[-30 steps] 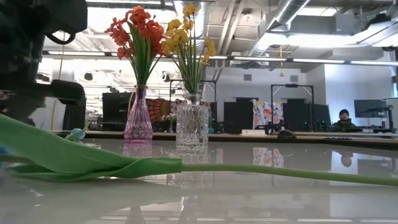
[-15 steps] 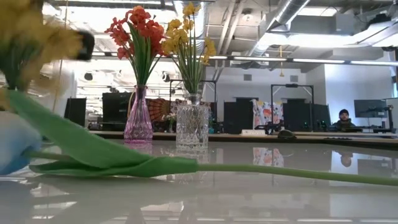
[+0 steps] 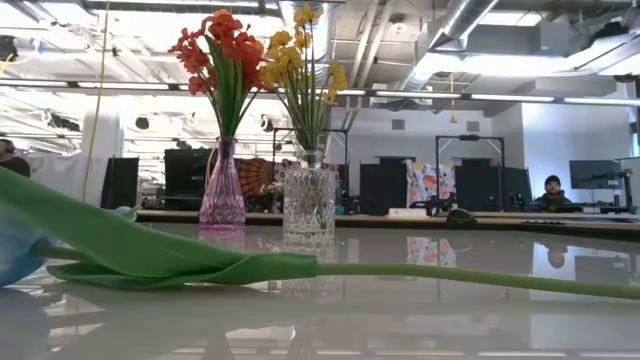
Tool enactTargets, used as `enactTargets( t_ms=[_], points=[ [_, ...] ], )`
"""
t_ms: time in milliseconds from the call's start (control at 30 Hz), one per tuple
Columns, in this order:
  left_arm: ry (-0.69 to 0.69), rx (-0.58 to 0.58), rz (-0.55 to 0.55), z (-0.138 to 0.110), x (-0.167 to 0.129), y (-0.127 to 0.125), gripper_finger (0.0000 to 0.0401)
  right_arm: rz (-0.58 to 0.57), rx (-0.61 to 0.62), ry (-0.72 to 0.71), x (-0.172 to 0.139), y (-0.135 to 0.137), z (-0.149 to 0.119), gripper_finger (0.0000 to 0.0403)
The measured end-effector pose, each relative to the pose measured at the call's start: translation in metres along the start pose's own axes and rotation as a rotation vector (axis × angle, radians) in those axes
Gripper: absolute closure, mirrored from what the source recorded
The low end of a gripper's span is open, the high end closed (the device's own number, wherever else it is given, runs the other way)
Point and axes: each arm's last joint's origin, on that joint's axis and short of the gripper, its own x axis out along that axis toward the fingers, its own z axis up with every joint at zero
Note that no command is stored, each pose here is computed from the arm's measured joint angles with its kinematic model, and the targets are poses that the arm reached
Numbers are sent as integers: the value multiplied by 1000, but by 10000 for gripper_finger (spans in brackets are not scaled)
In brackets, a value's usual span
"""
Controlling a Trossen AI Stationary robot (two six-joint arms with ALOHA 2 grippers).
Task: Sort flowers into vase by color
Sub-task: Put the yellow flowers into the transparent vase
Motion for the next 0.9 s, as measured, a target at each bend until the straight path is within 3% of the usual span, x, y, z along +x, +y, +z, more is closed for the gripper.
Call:
enactTargets(
  t_ms=[100, 267, 533, 767, 900],
  points=[
    [-100, -11, 34, 5, 15, 0, 391, -4, -84, -130, 3, -9, 16, 148],
    [-116, -52, 42, -8, 47, -2, 391, 49, -184, -300, 5, -21, 38, 148],
    [-164, -61, 139, -28, 84, -1, 391, 259, -182, -312, 8, -34, 44, 148],
    [-134, -67, 219, -39, 94, 1, 391, 263, -177, -318, 9, -37, 45, 149],
    [-138, -69, 268, -39, 93, 3, 391, 256, -164, -312, 10, -39, 45, 176]
  ],
)
